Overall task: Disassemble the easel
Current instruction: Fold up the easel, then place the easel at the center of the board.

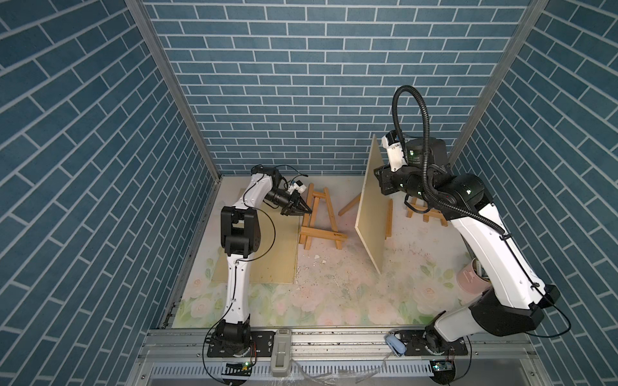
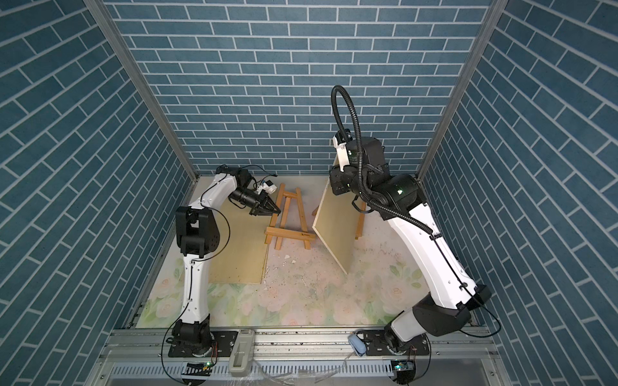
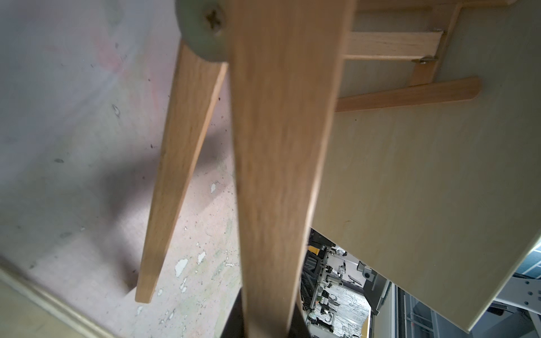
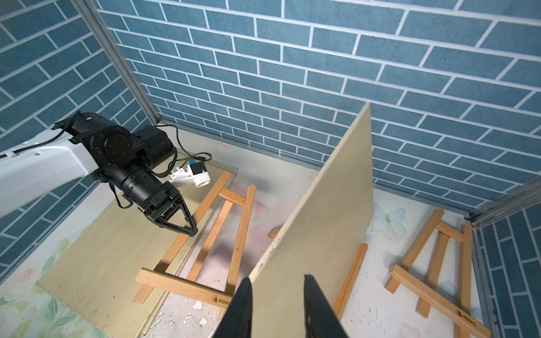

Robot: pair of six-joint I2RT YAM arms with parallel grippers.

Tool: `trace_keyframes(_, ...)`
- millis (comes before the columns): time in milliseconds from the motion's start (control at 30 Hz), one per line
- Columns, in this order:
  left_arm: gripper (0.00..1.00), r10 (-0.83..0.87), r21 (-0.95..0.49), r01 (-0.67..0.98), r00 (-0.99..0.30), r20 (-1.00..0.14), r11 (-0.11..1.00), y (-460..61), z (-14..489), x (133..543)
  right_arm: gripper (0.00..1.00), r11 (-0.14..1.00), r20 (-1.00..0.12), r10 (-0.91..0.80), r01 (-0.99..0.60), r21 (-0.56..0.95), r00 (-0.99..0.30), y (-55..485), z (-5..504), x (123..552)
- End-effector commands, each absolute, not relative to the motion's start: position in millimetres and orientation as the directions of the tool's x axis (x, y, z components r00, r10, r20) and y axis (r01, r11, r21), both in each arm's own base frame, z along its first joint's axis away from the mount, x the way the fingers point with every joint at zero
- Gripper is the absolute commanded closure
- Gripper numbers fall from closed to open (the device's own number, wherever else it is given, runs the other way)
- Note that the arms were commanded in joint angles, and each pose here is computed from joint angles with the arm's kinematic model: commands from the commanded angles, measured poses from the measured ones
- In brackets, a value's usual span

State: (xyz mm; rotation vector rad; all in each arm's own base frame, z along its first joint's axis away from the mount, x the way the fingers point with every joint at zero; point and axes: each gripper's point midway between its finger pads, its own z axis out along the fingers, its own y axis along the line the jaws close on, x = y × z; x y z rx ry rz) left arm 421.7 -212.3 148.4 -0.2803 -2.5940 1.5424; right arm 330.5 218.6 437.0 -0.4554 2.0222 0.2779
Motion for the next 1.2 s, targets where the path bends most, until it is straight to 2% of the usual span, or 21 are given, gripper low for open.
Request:
trace_keyframes(0,0.91,0.193,-0.881,0.088,-0.981,0.005,0.466,-214,137,438,0.69,0.926,-0.884,-0.174,-0.376,0.002,-0.434,207,442,334)
trace_keyframes(167,0.86,0.163,-0.854,0.086,-0.987,-0.001,0.513,-214,114,459,0.69,0.934,-0.875,-0.177,-0.357,-0.005,-0.45,205,439,340)
trace_keyframes(800,0.8,0.085,-0.867,0.058,-0.996,-0.018,0.494,-248,63,508,0.69,0.951,-0.845,-0.187,-0.307,-0.029,-0.501,198,429,358)
trace_keyframes(1100,0.58,0.065,-0.863,0.076,-0.997,-0.05,0.5,-248,66,517,0.69,0.955,-0.84,-0.179,-0.296,-0.023,-0.512,195,427,360)
trace_keyframes(1133,0.48,0.063,-0.862,0.077,-0.997,-0.052,0.501,-247,67,518,0.69,0.955,-0.84,-0.177,-0.296,-0.021,-0.513,196,427,360)
trace_keyframes(1167,0.33,0.063,-0.863,0.077,-0.997,-0.053,0.499,-247,69,518,0.69,0.954,-0.838,-0.179,-0.299,-0.02,-0.516,196,426,360)
